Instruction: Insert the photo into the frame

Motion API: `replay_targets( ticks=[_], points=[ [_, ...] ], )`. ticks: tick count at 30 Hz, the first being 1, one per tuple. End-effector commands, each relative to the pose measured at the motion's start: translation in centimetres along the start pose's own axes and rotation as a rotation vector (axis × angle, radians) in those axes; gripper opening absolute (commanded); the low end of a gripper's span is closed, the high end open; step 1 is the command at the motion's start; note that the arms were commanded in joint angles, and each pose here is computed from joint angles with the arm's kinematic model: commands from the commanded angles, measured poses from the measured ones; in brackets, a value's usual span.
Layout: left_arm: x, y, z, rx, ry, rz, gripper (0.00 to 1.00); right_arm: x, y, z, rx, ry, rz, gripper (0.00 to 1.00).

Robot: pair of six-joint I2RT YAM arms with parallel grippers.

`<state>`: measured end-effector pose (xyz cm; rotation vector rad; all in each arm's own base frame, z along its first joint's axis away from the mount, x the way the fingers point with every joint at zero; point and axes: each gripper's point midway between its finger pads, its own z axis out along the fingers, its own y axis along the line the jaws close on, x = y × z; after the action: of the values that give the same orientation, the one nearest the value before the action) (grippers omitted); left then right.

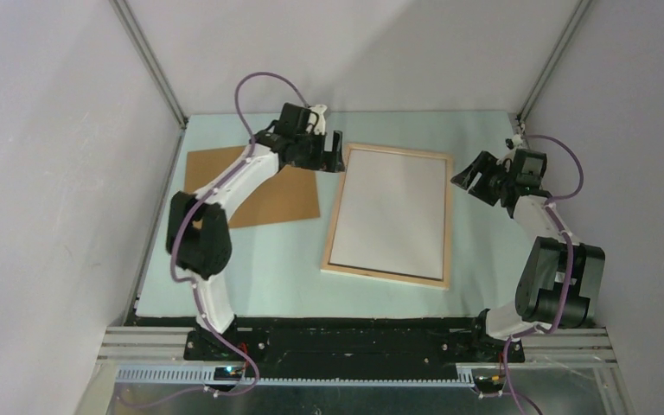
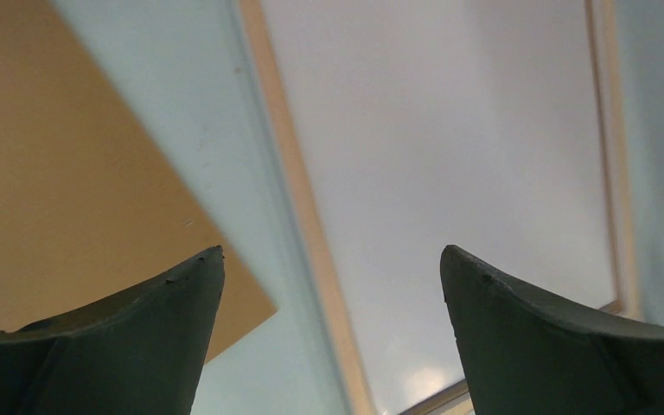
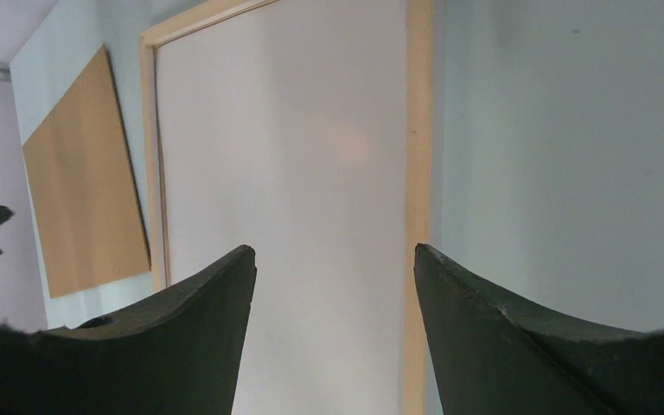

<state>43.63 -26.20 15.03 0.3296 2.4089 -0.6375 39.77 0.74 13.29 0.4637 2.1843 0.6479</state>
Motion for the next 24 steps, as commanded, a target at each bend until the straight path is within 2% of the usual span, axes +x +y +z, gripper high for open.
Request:
replay_targets(
  ticks=[1, 4, 9, 14, 18, 21, 24],
  points=[
    [-0.5, 4.2, -5.9, -0.212, -0.069, 0.227, 1.0, -0.4, 3.0, -0.6, -0.049, -0.042, -0.123, 0.73],
    [-0.3, 7.1, -9.2, -0.344, -0.089, 0.308, 1.0, 0.0, 5.0, -0.6, -0.082, -0.049, -0.195, 0.74],
    [2.1, 12.4, -12.9, -0.473, -0.06, 0.239, 1.0, 2.2, 10.3, 0.0, -0.143, -0.023, -0.362, 0.75],
    [4.4, 18.4, -16.1, -0.556, -0.028, 0.077, 1.0, 6.2, 17.2, 0.9, -0.236, 0.037, -0.595, 0.76],
    [6.9, 23.1, -17.9, -0.584, -0.001, -0.11, 1.0, 9.9, 22.2, 1.8, -0.317, 0.083, -0.777, 0.75],
    [9.1, 26.4, -18.7, -0.593, 0.022, -0.256, 1.0, 12.9, 26.2, 2.6, -0.402, 0.122, -0.88, 0.75],
    [10.7, 28.7, -18.8, -0.602, 0.05, -0.336, 1.0, 15.1, 28.5, 3.6, -0.444, 0.187, -0.916, 0.75]
  ],
)
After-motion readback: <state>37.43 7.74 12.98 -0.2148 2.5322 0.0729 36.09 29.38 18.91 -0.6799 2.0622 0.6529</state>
